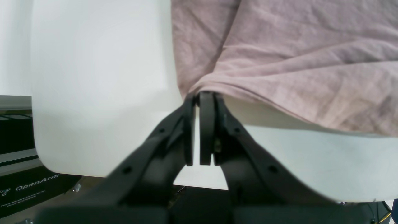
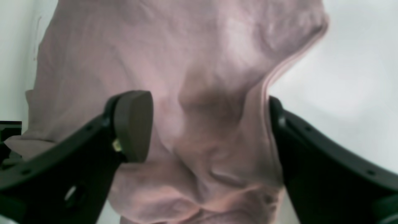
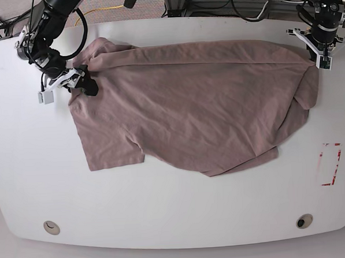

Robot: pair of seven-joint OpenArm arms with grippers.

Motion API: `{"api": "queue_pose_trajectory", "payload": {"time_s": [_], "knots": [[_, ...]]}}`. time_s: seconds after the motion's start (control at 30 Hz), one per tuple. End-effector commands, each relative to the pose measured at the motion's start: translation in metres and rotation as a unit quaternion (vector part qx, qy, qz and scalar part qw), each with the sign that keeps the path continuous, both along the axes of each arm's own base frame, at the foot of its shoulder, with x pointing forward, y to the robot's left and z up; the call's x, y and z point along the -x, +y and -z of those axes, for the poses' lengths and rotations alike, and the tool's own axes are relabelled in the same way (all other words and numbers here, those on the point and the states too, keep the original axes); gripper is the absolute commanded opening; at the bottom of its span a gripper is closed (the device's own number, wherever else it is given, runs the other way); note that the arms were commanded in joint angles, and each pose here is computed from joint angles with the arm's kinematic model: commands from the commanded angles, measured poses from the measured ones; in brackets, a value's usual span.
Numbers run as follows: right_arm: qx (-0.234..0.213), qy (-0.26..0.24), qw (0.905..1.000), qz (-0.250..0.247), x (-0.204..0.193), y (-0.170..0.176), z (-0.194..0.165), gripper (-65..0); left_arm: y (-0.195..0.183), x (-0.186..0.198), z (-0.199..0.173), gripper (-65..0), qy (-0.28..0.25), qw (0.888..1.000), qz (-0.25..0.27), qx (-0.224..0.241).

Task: Fold the T-shirt properly

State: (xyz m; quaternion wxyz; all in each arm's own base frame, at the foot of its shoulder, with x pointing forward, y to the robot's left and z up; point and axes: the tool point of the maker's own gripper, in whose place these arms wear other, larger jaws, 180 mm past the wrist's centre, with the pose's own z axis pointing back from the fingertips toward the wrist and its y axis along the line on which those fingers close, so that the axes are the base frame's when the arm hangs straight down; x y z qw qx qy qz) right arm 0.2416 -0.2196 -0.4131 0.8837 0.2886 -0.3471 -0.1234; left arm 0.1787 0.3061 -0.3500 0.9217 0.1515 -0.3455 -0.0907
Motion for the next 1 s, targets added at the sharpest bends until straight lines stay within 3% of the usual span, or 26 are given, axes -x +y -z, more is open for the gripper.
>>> {"api": "queue_pose_trajectory", "payload": {"time_s": [0.0,0.1,0.27,0.37,0.47,0.7,0.97], "knots": [[0.036,0.068,0.9968,-0.021,0.017,-0.003,0.021,-22.4,0.004,-0.005,-0.010,-63.2,-0.014,1.000,0.004,-0.012],[0.047,0.073,0.9959,-0.024,0.012,-0.003,0.023,-35.5,0.003,-0.006,-0.011,-52.4,-0.017,1.000,0.005,-0.012],[0.058,0.083,0.9945,-0.027,0.015,-0.006,0.025,-65.0,0.002,-0.007,-0.011,-19.4,-0.019,1.000,0.003,-0.008],[0.058,0.081,0.9946,-0.027,0.013,-0.006,0.025,-65.0,0.001,-0.013,-0.014,-9.2,-0.028,1.000,0.005,-0.006],[0.058,0.081,0.9946,-0.027,0.013,-0.006,0.025,-65.0,0.001,-0.026,-0.022,-8.5,-0.049,0.999,0.006,-0.005],[0.060,0.081,0.9946,-0.027,0.013,-0.007,0.024,-65.0,-0.012,-0.042,-0.038,-8.3,-0.069,0.995,0.067,0.030],[0.061,0.081,0.9945,-0.027,0.013,-0.008,0.024,-65.0,0.024,-0.095,-0.078,-8.3,-0.123,0.992,-0.001,0.023]]}}
